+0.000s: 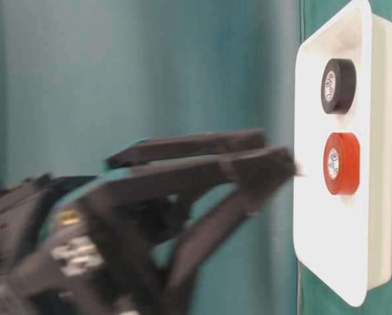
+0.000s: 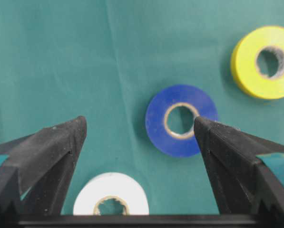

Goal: Pick up the tape from a random location and place it into the white case.
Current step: 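Lower the open left gripper over the blue tape roll, then close the left gripper on the blue tape roll's edge, then lift the blue tape roll and carry it to the tray's left end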

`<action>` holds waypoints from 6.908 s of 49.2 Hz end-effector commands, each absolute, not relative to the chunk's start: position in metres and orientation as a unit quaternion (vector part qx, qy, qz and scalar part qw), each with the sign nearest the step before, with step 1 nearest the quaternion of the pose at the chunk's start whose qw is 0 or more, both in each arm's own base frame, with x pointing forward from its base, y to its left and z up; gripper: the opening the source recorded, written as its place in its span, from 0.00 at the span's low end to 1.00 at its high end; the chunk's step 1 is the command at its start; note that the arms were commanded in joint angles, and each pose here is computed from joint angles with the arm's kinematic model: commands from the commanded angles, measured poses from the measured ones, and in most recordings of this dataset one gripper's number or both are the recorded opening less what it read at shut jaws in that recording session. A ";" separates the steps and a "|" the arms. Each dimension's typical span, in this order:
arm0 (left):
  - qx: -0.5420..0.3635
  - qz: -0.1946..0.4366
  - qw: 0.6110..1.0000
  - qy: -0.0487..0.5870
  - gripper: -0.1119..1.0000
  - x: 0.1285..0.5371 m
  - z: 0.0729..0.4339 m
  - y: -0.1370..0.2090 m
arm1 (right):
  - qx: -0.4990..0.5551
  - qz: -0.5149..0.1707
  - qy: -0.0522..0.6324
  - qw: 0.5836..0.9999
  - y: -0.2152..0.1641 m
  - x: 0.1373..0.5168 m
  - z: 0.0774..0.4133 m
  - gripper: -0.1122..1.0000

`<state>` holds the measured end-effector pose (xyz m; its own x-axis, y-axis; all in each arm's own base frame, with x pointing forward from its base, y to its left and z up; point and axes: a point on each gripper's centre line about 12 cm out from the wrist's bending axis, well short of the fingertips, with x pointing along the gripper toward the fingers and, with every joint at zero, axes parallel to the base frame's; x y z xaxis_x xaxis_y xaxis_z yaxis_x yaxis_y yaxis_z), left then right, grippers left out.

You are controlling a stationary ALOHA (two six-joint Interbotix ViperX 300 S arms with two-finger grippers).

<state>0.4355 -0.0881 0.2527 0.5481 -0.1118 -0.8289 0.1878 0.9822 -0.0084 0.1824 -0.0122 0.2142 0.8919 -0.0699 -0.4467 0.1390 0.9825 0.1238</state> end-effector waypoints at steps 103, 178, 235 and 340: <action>0.062 -0.098 0.847 0.518 0.30 0.448 0.123 -0.106 | 0.075 -0.053 0.225 0.970 -0.012 0.188 0.219 0.78; 0.060 -0.105 0.881 0.457 0.30 0.417 0.317 -0.104 | 0.075 -0.054 0.228 0.969 -0.013 0.188 0.219 0.78; 0.058 -0.103 0.888 0.445 0.30 0.394 0.367 -0.098 | 0.073 -0.053 0.227 0.970 -0.012 0.188 0.220 0.78; -0.086 0.178 0.860 0.471 0.30 0.346 0.342 0.147 | 0.069 -0.056 0.236 0.968 -0.013 0.187 0.220 0.78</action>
<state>0.3476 0.1421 0.3324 0.4701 0.2053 -0.8584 -0.3742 0.9272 0.0169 0.1825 -0.0128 0.2095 0.8703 -0.0744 -0.4869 0.1463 0.9830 0.1112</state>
